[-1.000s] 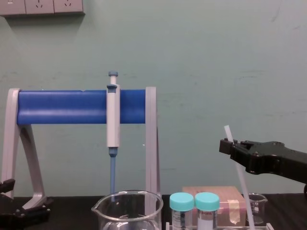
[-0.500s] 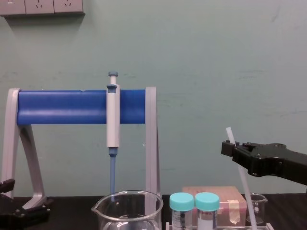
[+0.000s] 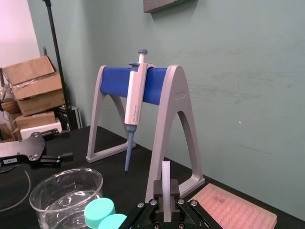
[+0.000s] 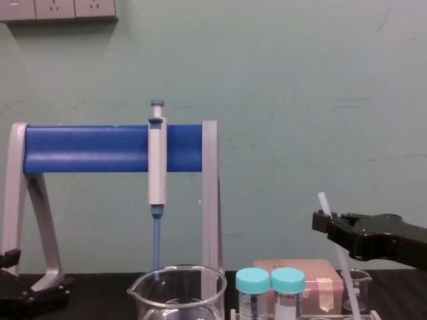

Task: Pick up the stirring rod with one hand, then place it down.

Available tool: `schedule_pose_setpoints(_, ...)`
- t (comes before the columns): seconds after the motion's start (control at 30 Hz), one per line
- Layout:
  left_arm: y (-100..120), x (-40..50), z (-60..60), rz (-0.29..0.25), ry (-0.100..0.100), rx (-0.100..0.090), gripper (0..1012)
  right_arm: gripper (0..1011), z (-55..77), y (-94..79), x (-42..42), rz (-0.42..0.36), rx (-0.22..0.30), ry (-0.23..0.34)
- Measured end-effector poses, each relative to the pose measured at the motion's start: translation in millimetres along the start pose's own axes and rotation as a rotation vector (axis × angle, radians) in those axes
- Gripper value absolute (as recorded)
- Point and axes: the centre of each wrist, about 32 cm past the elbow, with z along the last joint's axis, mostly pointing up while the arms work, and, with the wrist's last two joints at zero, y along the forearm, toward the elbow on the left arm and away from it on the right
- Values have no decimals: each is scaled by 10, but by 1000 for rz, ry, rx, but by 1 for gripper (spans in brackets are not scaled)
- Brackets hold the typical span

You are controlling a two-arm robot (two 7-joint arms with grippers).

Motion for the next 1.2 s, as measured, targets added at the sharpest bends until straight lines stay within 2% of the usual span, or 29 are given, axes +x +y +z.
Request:
schedule_pose_setpoints(0.67,0,0,0,0,0,0,1000,79,-2,6,-15,1,-31,-12)
schedule_pose_setpoints(1.07,0,0,0,0,0,0,1001,82,-1,8,-16,1,-29,-12)
schedule_pose_setpoints(1.2,0,0,0,0,0,0,1001,201,-1,9,-16,2,-27,-11)
